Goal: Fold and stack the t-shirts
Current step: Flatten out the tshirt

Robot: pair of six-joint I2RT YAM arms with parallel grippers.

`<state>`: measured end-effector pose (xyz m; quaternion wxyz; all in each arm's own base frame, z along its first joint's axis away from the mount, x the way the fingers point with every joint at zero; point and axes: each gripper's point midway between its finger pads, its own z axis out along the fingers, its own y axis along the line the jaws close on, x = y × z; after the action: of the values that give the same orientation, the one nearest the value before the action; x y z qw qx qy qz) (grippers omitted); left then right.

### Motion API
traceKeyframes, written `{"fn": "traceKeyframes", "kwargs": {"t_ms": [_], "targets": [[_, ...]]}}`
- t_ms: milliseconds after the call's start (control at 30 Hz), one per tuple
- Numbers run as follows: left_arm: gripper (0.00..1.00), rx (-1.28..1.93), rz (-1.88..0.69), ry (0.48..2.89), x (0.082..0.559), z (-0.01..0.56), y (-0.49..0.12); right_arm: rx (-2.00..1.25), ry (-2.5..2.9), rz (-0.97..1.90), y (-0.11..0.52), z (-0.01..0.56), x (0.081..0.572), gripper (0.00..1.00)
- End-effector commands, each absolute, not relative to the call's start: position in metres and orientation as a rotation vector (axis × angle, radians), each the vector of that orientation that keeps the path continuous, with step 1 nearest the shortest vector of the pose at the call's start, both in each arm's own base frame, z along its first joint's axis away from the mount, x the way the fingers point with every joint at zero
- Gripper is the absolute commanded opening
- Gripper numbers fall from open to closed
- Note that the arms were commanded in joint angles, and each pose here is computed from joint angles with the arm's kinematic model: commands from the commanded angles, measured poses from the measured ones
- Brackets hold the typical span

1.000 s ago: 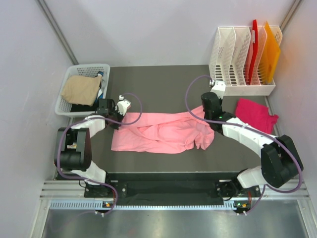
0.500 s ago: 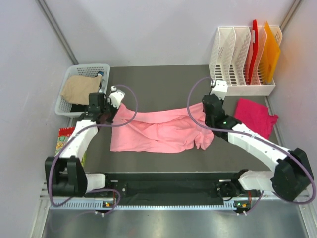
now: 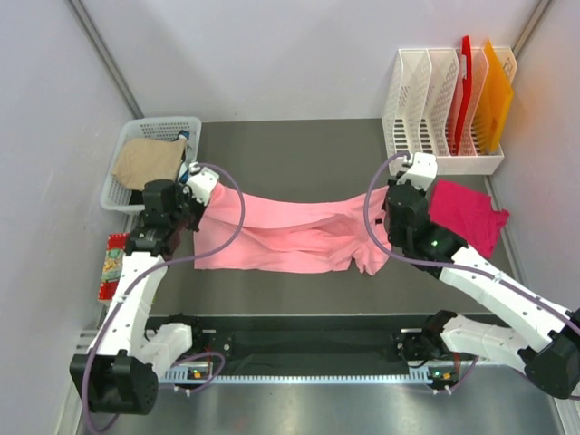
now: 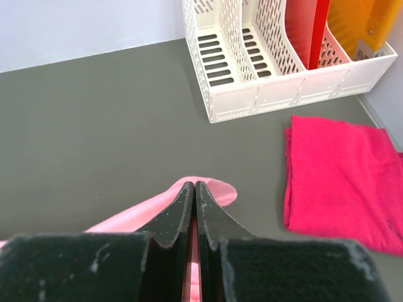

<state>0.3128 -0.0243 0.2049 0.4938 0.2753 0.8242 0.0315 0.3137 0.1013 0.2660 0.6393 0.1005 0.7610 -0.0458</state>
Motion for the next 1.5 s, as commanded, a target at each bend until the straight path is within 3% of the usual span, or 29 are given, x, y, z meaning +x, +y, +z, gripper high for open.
{"fn": "traceKeyframes", "kwargs": {"t_ms": [0,167,567,600,667,733,800,1467], "targets": [[0.11,0.683,0.022,2.079,0.303,0.168,-0.027,0.244,1.723,-0.11,0.1,0.272,0.308,0.0],[0.22,0.705,-0.034,2.15,0.298,0.131,-0.031,0.246,1.724,-0.123,0.099,0.269,0.309,0.0],[0.11,0.739,-0.087,2.217,0.293,0.107,-0.036,0.236,1.731,-0.134,0.101,0.265,0.312,0.0],[0.18,0.754,-0.091,2.228,0.29,0.105,-0.036,0.237,1.731,-0.135,0.101,0.265,0.312,0.0],[0.41,0.767,-0.084,2.265,0.283,0.097,-0.033,0.232,1.736,-0.139,0.102,0.262,0.312,0.0],[0.49,0.784,-0.053,2.283,0.275,0.086,-0.027,0.231,1.741,-0.14,0.103,0.26,0.313,0.0],[0.51,0.803,-0.018,2.269,0.276,0.08,-0.024,0.23,1.743,-0.142,0.104,0.259,0.314,0.0],[0.38,0.762,-0.023,2.394,0.302,0.036,-0.019,0.218,1.754,-0.139,0.108,0.252,0.317,0.0]]}}
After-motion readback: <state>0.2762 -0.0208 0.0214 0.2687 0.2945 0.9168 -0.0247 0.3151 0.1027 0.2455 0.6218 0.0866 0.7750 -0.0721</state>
